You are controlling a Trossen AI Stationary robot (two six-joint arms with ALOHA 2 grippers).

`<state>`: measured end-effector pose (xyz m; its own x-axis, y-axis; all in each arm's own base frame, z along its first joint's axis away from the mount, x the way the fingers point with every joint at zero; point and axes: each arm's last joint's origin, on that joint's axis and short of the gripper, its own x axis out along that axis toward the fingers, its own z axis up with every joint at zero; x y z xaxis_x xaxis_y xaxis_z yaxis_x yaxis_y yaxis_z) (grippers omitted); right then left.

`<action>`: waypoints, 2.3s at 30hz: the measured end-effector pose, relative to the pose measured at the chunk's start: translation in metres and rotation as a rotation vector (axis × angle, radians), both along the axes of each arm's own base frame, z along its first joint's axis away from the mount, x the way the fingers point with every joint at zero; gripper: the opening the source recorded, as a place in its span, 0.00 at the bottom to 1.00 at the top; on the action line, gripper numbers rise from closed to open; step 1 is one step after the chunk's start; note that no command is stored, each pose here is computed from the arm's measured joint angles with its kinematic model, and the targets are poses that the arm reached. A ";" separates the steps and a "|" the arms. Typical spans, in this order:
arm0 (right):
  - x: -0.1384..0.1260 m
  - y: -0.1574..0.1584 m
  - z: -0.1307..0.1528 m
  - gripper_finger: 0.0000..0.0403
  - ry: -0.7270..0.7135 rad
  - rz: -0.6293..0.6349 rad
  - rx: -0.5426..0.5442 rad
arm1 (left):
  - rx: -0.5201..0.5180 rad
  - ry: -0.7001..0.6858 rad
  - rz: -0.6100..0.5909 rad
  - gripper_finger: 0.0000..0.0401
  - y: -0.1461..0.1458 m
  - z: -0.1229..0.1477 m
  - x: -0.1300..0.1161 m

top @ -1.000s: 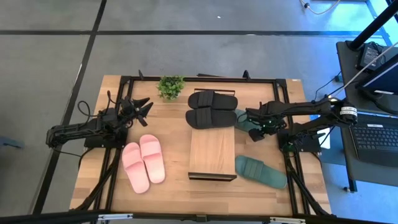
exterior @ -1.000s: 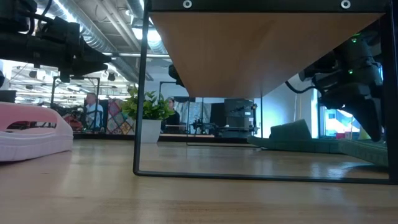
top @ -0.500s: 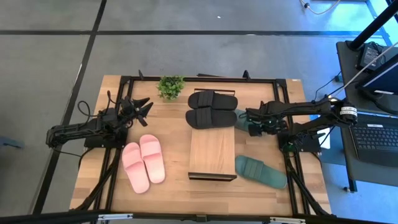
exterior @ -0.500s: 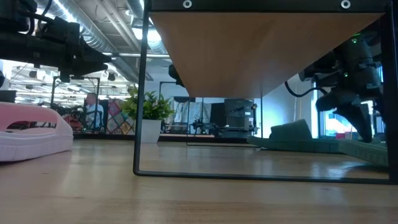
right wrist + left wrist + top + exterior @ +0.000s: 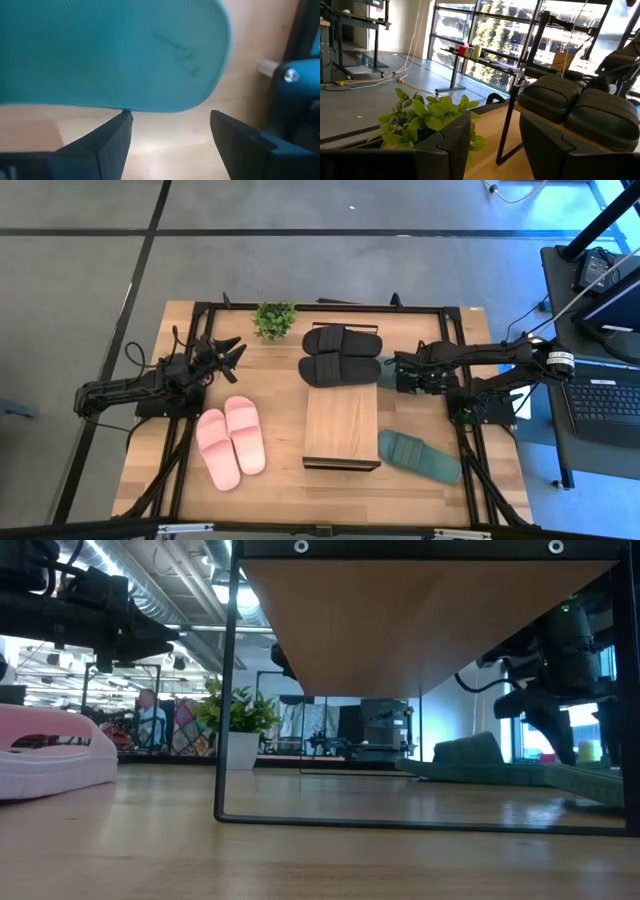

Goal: Pick and place slides into the shelf
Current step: Put the right green slide under the shelf

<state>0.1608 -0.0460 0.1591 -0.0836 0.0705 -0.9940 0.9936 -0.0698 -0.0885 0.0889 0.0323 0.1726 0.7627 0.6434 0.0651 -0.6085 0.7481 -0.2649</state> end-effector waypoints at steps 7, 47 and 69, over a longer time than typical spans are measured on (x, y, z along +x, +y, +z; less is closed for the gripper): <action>0.001 -0.009 0.000 0.67 -0.030 -0.029 -0.018 | 0.000 0.000 0.000 0.40 0.000 0.000 0.000; -0.016 -0.028 0.025 0.67 0.171 -1.309 -0.421 | 0.000 0.000 0.000 0.40 0.000 0.000 0.000; -0.016 -0.040 -0.004 0.67 -0.005 -1.467 -0.384 | 0.000 -0.001 0.000 0.40 0.000 0.000 0.000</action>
<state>0.1451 -0.0857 0.1552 -0.1683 -0.1701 -0.9709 0.0266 -0.9854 0.1680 0.0889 0.0324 0.1726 0.7625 0.6436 0.0655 -0.6084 0.7479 -0.2655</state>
